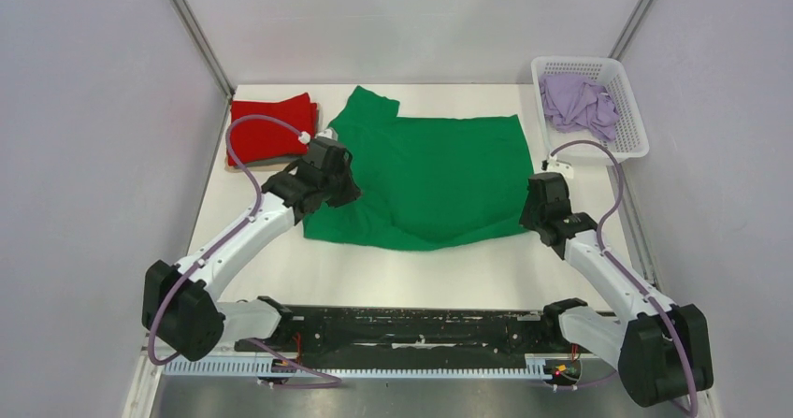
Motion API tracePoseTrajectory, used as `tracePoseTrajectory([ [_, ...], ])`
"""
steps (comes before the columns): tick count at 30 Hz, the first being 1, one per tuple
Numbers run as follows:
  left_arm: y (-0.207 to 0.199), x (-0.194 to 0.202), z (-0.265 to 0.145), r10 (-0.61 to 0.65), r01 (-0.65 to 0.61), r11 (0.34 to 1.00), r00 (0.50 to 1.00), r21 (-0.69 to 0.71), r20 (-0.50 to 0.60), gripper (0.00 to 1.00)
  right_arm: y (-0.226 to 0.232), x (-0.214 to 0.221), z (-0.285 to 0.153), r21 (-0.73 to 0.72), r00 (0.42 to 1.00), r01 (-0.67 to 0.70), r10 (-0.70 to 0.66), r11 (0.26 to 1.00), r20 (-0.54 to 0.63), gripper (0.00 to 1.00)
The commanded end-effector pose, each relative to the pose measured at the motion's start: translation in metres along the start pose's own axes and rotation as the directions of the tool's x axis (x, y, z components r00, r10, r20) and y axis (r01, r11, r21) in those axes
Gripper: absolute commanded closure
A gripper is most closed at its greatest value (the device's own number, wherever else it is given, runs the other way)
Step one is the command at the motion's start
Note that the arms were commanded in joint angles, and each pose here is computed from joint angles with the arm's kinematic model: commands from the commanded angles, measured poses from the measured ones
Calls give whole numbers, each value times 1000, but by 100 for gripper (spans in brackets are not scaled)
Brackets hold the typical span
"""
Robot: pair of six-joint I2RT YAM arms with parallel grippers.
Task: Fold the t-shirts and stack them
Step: Fold the flattened tshirt in 1/3 of the way
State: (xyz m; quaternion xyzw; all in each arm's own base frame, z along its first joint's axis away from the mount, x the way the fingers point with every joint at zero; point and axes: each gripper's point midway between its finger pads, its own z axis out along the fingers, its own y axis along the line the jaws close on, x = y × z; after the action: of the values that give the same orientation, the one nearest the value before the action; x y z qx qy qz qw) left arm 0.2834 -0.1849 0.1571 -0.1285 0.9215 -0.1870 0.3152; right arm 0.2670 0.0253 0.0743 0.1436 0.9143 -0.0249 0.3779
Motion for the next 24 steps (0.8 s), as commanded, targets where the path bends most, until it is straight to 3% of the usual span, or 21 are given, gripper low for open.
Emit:
tracePoseTrajectory([
  [1, -9, -52, -5, 43, -47, 999, 989, 23, 143, 98, 4, -39, 1, 9, 996, -22, 21, 1000, 91, 99],
  [17, -5, -110, 28, 52, -61, 998, 974, 33, 219, 98, 8, -67, 27, 43, 995, -54, 50, 998, 83, 95],
  [24, 2, -120, 57, 55, -62, 998, 979, 31, 197, 98, 8, -69, 44, 66, 996, -66, 61, 996, 63, 95],
])
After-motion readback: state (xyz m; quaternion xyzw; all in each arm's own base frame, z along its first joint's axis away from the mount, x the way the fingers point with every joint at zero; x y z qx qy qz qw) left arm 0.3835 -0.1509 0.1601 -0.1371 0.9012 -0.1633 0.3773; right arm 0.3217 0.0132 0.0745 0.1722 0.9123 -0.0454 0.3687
